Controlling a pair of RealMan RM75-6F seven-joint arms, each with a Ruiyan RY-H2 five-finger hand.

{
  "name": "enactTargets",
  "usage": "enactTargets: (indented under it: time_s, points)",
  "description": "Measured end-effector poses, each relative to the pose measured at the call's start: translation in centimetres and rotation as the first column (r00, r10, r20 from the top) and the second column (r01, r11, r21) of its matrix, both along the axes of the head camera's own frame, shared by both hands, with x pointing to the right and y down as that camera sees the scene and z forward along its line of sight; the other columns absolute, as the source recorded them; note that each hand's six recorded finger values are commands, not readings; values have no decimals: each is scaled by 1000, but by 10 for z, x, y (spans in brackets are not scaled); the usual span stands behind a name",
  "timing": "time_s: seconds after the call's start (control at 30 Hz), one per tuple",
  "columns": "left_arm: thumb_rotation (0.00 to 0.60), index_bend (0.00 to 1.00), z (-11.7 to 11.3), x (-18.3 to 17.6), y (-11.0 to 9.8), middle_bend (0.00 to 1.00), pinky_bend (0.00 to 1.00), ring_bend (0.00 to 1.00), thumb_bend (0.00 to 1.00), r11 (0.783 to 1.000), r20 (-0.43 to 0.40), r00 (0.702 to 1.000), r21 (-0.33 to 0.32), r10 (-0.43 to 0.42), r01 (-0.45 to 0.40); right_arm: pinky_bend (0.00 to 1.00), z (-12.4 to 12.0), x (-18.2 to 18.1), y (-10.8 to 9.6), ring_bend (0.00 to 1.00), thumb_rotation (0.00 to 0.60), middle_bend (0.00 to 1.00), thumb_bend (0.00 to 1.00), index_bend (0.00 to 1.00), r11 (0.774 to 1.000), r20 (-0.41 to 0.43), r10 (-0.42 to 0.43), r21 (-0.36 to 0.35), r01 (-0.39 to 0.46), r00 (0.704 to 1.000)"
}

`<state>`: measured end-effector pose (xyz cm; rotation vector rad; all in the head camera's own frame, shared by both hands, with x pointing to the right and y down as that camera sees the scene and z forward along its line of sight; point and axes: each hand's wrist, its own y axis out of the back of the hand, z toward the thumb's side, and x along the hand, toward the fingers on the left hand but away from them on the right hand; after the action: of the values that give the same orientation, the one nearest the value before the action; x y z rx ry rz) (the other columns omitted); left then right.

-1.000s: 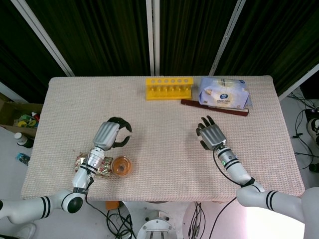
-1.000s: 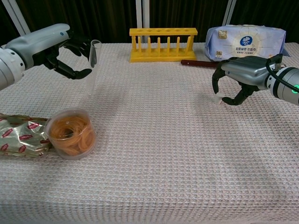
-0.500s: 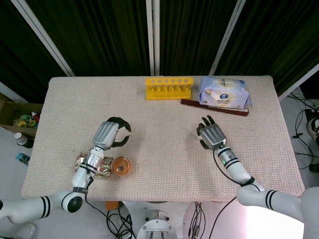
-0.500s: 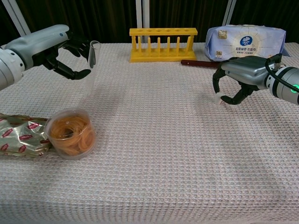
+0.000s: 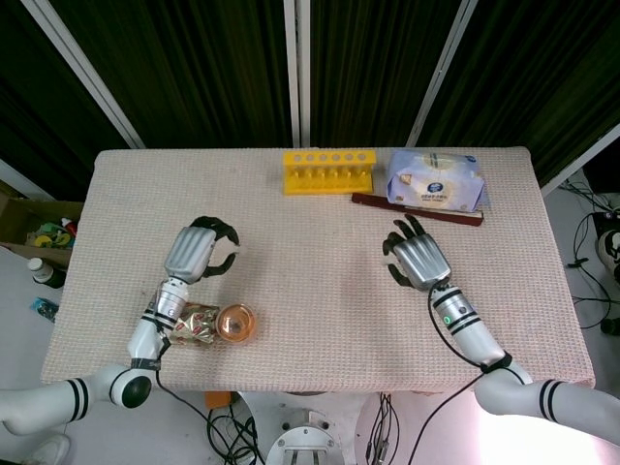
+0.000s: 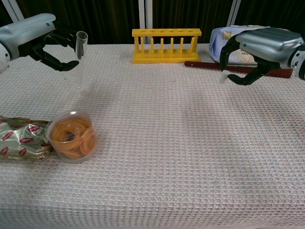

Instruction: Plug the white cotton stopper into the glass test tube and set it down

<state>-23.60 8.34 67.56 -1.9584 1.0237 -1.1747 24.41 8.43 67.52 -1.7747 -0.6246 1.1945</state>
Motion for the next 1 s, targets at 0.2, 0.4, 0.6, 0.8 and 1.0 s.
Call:
enactTargets:
  time_s: [0.2,0.4,0.6,0.8,1.0]
  points:
    - [600,592,4,5,-2,427,231,276,393,998,44,998,-52,36,-34,127,-43,-3,-7,125,600,380,517,632,997,144,16,73,-27,989]
    - [600,595,15,29,-5,436,231,277,385,985,-19,999,-170,36,-39,132,-60,-27,-13,130,600,381,518,632,993,222,-32,122,5,975]
    - [600,594,20,57,-15,455,231,277,381,969,-57,998,-242,35,-47,137,-65,-59,-14,135,600,382,518,633,985,253,-102,160,63,962]
    - [600,594,17,79,-21,456,231,277,381,962,-97,995,-268,26,-51,137,-66,-81,-16,135,600,382,517,633,975,234,-158,191,114,959]
    - [600,594,15,89,-21,457,231,278,381,954,-149,989,-295,2,-46,137,-67,-91,-19,136,600,383,518,633,970,233,-175,206,127,957]
